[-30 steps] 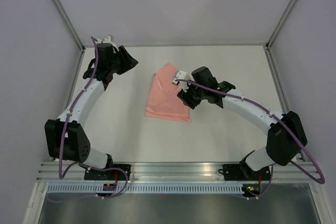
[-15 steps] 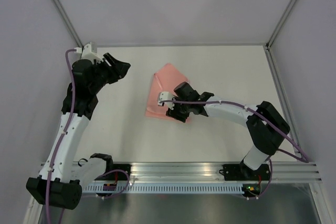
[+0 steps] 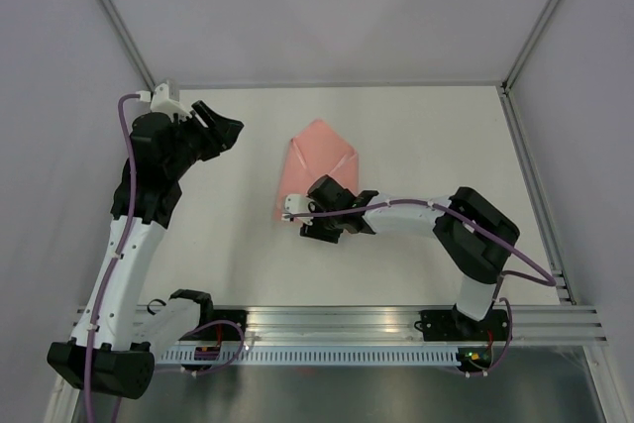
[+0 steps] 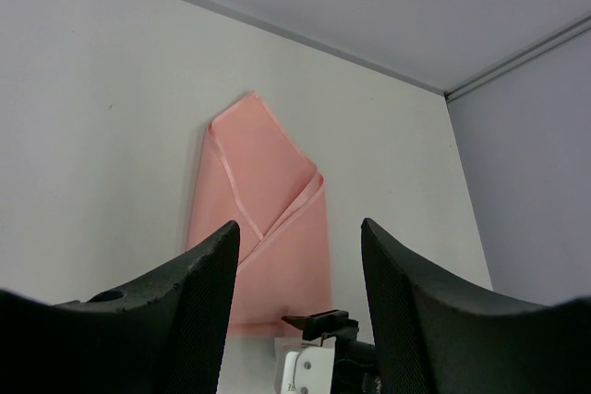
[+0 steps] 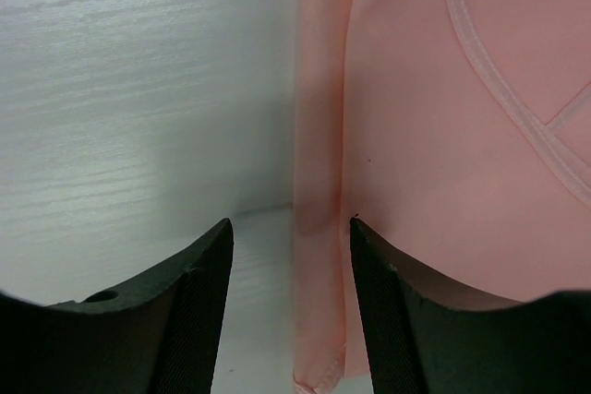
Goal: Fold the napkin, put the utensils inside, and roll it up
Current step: Roll the napkin with the utensil
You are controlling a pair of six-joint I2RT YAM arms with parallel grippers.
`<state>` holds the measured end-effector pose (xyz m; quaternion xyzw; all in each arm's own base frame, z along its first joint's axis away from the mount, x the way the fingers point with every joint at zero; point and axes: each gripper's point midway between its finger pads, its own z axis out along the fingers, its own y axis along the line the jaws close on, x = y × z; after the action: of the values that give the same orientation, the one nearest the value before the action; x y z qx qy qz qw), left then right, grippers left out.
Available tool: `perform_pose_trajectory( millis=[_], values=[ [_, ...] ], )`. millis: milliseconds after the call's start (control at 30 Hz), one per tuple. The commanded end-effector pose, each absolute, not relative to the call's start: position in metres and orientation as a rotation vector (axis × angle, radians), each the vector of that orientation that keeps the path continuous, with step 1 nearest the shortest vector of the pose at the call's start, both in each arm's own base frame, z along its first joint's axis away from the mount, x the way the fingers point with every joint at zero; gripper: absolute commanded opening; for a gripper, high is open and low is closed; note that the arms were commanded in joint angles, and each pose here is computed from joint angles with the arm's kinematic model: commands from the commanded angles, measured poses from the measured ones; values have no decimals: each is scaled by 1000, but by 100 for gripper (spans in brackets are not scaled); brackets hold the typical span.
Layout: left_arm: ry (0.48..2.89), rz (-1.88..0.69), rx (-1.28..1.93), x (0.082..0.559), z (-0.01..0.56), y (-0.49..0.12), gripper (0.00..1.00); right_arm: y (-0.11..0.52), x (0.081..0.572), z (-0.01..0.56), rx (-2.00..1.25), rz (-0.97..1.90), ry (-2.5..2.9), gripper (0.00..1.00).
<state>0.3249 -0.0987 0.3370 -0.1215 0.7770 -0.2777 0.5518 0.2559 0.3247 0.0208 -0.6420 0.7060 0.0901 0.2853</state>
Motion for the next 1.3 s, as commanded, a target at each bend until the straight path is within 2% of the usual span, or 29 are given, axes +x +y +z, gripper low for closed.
perform_pose_trajectory(
  millis=[0, 233, 533, 1200, 1267],
  values=[
    [1815, -645, -240, 323, 351, -99, 61, 332, 275, 25, -1672, 170, 1849, 60],
    [1839, -646, -238, 325, 341, -101, 61, 335, 289, 29, -1647, 107, 1829, 61],
    [1857, -668, -209, 329, 337, -106, 61, 342, 277, 13, -1740, 182, 1849, 60],
    [1884, -713, -167, 324, 306, -115, 60, 321, 261, -25, -1853, 252, 1948, 34],
    [1880, -724, -159, 323, 305, -117, 60, 319, 261, -24, -1867, 263, 1972, 28]
  ],
)
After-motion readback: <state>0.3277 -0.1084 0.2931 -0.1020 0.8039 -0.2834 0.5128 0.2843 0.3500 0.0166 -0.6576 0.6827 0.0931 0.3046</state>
